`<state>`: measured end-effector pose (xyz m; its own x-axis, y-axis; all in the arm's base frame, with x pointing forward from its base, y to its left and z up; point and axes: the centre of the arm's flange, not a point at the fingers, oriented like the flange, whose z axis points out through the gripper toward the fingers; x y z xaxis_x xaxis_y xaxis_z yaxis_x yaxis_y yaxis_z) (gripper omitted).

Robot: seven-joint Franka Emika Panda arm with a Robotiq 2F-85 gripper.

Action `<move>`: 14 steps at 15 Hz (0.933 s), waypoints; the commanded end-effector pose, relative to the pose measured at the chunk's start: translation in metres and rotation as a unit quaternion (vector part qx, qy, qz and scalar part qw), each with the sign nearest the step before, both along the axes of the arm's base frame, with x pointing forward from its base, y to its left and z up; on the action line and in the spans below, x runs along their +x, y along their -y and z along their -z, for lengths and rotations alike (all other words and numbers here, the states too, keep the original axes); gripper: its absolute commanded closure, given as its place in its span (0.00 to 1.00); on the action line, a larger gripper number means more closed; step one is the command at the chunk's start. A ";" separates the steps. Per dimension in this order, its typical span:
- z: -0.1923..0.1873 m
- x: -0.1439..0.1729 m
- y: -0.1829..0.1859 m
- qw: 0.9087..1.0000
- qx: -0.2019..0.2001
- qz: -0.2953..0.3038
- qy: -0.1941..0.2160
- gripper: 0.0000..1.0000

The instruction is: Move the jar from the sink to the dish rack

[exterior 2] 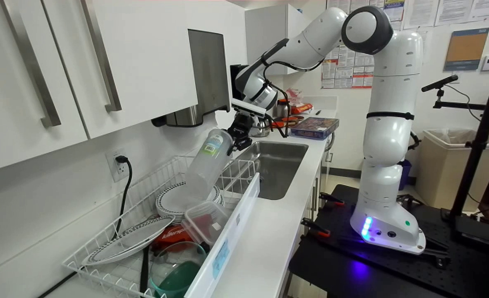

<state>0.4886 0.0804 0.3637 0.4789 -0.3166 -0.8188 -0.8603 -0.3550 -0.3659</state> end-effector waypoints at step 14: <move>0.047 0.026 -0.061 0.999 -0.026 -0.021 -0.020 0.54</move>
